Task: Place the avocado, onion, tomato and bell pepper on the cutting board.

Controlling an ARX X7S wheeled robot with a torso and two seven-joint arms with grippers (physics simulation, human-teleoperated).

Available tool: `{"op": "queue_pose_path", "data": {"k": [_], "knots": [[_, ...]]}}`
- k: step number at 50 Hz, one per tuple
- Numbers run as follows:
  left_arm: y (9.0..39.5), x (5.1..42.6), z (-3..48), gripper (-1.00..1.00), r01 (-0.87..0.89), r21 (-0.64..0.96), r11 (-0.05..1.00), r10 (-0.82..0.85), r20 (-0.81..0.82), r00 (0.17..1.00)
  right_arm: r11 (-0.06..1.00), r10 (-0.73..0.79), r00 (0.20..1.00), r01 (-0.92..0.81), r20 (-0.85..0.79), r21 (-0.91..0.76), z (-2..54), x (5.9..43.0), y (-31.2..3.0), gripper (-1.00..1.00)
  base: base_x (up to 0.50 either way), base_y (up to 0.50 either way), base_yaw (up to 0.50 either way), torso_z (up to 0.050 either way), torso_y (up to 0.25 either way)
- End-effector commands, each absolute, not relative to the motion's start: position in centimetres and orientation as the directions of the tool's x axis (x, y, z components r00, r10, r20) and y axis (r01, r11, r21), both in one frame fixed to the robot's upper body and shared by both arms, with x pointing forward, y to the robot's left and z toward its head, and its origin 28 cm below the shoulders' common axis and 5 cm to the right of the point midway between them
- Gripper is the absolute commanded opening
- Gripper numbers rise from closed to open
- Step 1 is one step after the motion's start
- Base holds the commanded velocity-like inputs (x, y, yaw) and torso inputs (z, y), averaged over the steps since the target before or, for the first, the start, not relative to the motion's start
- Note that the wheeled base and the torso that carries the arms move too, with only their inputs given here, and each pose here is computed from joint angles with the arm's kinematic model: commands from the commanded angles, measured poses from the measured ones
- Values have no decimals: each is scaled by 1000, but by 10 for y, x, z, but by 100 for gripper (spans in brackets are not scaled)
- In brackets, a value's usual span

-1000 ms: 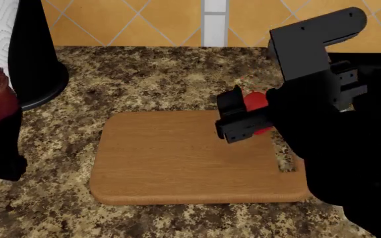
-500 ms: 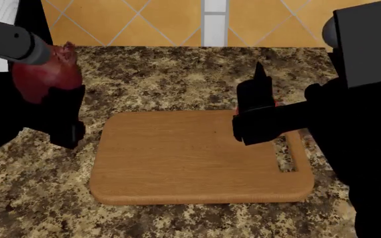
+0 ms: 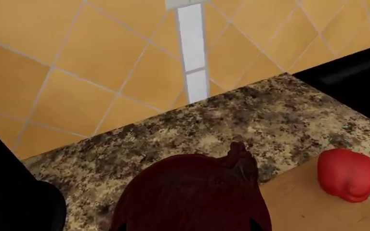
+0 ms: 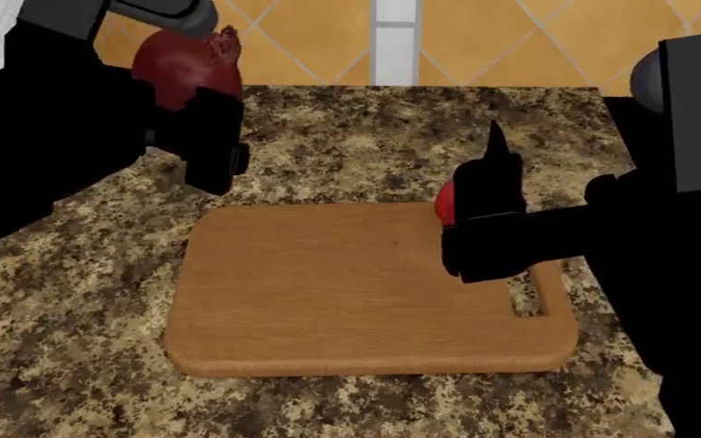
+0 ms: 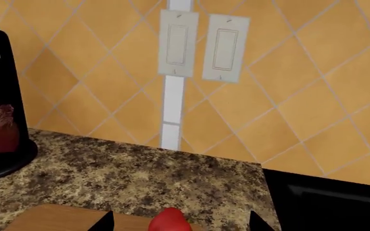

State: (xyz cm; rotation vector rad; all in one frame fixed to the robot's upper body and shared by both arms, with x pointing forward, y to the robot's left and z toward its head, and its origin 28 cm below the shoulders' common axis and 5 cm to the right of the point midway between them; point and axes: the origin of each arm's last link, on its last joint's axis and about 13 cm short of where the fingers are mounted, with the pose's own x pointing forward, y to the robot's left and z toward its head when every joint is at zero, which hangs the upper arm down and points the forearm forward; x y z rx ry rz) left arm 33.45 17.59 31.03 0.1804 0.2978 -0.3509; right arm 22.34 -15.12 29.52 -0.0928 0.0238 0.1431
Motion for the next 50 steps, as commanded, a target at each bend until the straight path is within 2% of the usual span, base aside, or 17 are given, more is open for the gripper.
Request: {"op": "queue_pose_path", "data": {"k": [1,14,33,50], "knots": [[158,358,312,-100,417,145,897,-349,-345,871,984,164,986,-164,-5,-65,297,222,-150,100,0,0,0,0,0],[143,376,299,-100,436,176,883,-351,-371,860,984,162,987,-162,0,-70,301,220,-151,100,0,0,0,0,1],[135,373,269,-100,483,179,857,-370,-436,820,986,155,988,-153,20,-68,306,213,-151,100,0,0,0,1,0],[104,372,259,-100,584,189,790,-456,-456,764,991,113,991,-107,73,-84,322,198,-158,100,0,0,0,0,1]]}}
